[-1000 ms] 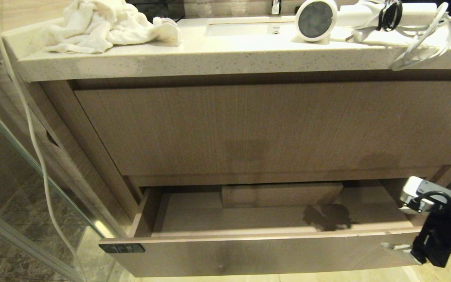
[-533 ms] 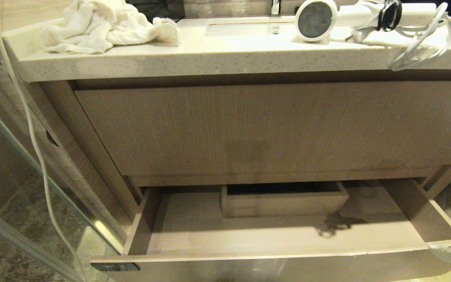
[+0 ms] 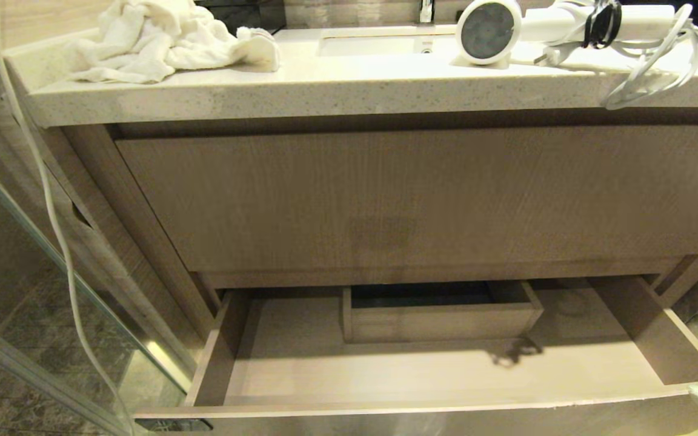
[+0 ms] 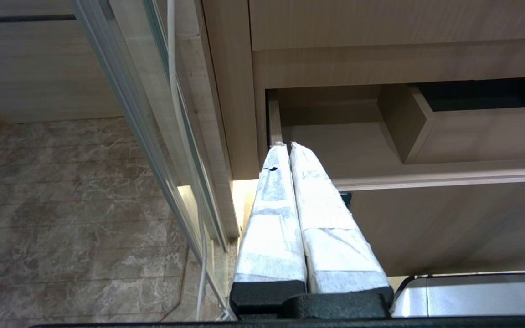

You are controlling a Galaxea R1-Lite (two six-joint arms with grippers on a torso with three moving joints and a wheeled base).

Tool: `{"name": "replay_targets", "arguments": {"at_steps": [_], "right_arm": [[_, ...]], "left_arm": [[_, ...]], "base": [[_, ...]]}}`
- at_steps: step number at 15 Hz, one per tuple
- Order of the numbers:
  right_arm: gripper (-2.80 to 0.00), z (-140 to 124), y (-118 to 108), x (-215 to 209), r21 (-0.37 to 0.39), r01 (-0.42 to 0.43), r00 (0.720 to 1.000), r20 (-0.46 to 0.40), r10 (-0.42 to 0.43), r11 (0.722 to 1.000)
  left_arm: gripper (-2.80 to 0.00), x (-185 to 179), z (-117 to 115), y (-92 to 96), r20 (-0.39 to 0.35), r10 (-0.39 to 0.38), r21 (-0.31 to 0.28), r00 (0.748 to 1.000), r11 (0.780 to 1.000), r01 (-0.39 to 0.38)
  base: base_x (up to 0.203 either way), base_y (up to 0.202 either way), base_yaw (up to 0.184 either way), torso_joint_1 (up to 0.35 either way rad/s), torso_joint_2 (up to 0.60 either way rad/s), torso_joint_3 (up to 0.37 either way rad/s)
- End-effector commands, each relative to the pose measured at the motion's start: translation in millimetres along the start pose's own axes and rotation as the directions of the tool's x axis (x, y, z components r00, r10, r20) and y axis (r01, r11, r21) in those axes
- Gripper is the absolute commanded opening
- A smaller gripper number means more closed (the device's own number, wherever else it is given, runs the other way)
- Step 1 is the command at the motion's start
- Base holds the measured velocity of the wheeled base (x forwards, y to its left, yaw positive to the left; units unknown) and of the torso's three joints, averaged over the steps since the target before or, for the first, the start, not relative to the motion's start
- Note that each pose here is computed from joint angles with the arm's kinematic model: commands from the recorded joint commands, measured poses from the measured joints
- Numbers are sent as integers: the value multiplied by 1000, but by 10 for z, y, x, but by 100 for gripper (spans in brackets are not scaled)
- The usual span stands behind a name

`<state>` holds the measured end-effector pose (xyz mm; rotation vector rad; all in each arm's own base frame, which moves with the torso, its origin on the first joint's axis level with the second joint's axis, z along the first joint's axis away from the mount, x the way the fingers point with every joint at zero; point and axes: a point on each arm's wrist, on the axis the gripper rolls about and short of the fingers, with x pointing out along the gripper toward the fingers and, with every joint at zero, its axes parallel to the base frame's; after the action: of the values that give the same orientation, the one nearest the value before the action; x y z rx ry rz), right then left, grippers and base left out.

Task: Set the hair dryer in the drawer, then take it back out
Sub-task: Pick up the hairdryer

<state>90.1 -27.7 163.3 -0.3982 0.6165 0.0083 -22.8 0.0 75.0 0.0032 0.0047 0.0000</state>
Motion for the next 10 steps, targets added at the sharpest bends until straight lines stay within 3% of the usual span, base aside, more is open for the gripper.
{"name": "replay_targets", "arguments": {"at_steps": [1, 5, 7, 10], "right_arm": [[0, -53, 47, -59, 14, 9, 1000, 17, -10, 1000], [0, -139, 120, -167, 84, 45, 998, 47, -49, 995], [0, -173, 129, -195, 95, 114, 993, 18, -116, 989], [0, -180, 138, -230, 92, 132, 991, 23, -135, 987]], "left_arm": [[-280, 2, -4, 0, -3, 0, 0, 1000, 1000, 0], [-280, 1, 0, 0, -2, 0, 0, 1000, 1000, 0], [-280, 2, -4, 0, -3, 0, 0, 1000, 1000, 0], [-280, 2, -4, 0, -3, 0, 0, 1000, 1000, 0]], "base": [[0, 0, 0, 0, 0, 0], [0, 0, 0, 0, 0, 0], [0, 0, 0, 0, 0, 0], [0, 0, 0, 0, 0, 0]]}}
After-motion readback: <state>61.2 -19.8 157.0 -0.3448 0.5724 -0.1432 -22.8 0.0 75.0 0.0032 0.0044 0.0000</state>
